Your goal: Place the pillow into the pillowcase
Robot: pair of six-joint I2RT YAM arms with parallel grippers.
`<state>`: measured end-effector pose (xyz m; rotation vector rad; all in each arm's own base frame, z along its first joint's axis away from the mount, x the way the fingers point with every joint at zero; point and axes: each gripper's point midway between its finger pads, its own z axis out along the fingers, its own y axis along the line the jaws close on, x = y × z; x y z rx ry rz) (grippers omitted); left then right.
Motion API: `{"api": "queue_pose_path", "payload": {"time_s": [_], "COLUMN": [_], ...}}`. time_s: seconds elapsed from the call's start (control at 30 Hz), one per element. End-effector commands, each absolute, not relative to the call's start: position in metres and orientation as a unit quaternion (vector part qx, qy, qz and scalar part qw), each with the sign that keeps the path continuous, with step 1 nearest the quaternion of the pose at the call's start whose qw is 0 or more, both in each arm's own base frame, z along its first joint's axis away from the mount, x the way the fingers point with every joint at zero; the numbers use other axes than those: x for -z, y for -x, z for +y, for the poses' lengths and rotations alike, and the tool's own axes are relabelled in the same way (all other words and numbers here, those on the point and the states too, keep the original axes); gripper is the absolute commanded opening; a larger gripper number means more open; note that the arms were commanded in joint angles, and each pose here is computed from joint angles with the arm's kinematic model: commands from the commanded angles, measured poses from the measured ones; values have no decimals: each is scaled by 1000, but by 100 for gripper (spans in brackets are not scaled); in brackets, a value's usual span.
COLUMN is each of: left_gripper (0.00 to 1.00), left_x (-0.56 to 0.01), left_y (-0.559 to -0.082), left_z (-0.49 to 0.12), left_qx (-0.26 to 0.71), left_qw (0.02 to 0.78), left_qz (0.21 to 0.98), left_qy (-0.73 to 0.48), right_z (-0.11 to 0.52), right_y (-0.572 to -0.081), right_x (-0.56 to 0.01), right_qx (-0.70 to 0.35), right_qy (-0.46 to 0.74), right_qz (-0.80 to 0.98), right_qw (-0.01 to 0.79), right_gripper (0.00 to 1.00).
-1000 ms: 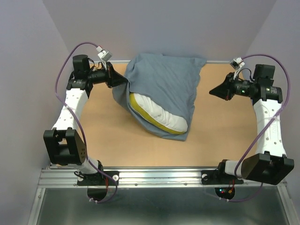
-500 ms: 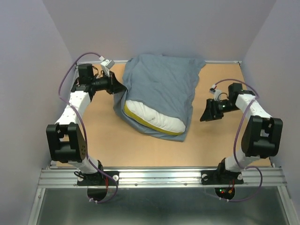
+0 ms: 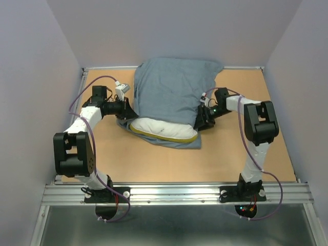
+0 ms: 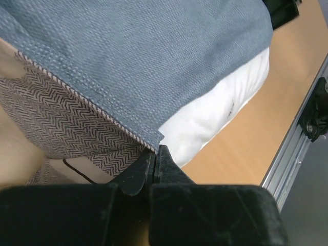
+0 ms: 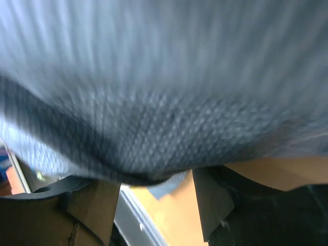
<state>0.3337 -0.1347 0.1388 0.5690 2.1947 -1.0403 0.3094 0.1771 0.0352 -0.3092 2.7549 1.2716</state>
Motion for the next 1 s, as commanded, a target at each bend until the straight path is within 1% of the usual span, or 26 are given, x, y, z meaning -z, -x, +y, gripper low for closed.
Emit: {"api": "queue_pose_path", "payload": {"time_s": [0.0, 0.07, 0.13, 0.17, 0.23, 0.33, 0.37, 0.4, 0.43, 0.47, 0.53, 0.63, 0.67, 0.8, 0.9, 0.93, 0.97], "left_gripper": [0, 0, 0, 0, 0, 0, 0, 0, 0, 0, 0, 0, 0, 0, 0, 0, 0], "left_x": [-140, -134, -132, -131, -130, -129, -129, -130, -129, -129, -129, -130, -130, -130, -129, -129, -127], "left_y": [-334, -336, -338, -338, -340, -340, -341, -342, -342, -342, -341, -342, -342, -344, -344, -345, -345], "left_z": [-138, -140, -142, -141, -140, -140, -141, -140, -140, -140, -140, -140, -140, -139, -139, -139, -139], "left_qx": [412, 421, 432, 436, 447, 455, 456, 455, 455, 456, 455, 453, 453, 451, 451, 451, 451], "left_qw": [314, 303, 292, 289, 286, 284, 283, 286, 284, 283, 283, 283, 284, 287, 285, 285, 285], "left_qz": [828, 831, 832, 832, 831, 827, 827, 827, 827, 827, 828, 828, 828, 827, 828, 828, 828], "left_qy": [-213, -202, -188, -183, -169, -166, -166, -167, -168, -168, -168, -169, -171, -173, -173, -173, -174], "right_z": [206, 207, 202, 199, 186, 159, 145, 141, 133, 130, 124, 118, 116, 125, 134, 137, 143], "right_y": [-444, -469, -477, -473, -444, -402, -369, -360, -334, -323, -300, -278, -275, -260, -258, -255, -259], "right_x": [-71, -90, -120, -130, -143, -135, -122, -121, -107, -103, -88, -66, -63, -50, -45, -40, -47], "right_qx": [-407, -400, -391, -388, -382, -367, -356, -350, -336, -331, -319, -314, -310, -352, -385, -398, -413], "right_qy": [130, 130, 143, 145, 148, 145, 140, 157, 177, 194, 232, 264, 275, 303, 331, 324, 331], "right_qz": [877, 872, 863, 860, 860, 871, 883, 881, 888, 889, 891, 890, 890, 868, 841, 840, 827], "right_qw": [219, 250, 288, 297, 304, 294, 270, 278, 259, 251, 226, 197, 191, 176, 187, 176, 189], "right_gripper": [62, 63, 64, 66, 68, 77, 82, 84, 88, 93, 96, 96, 100, 100, 100, 100, 100]}}
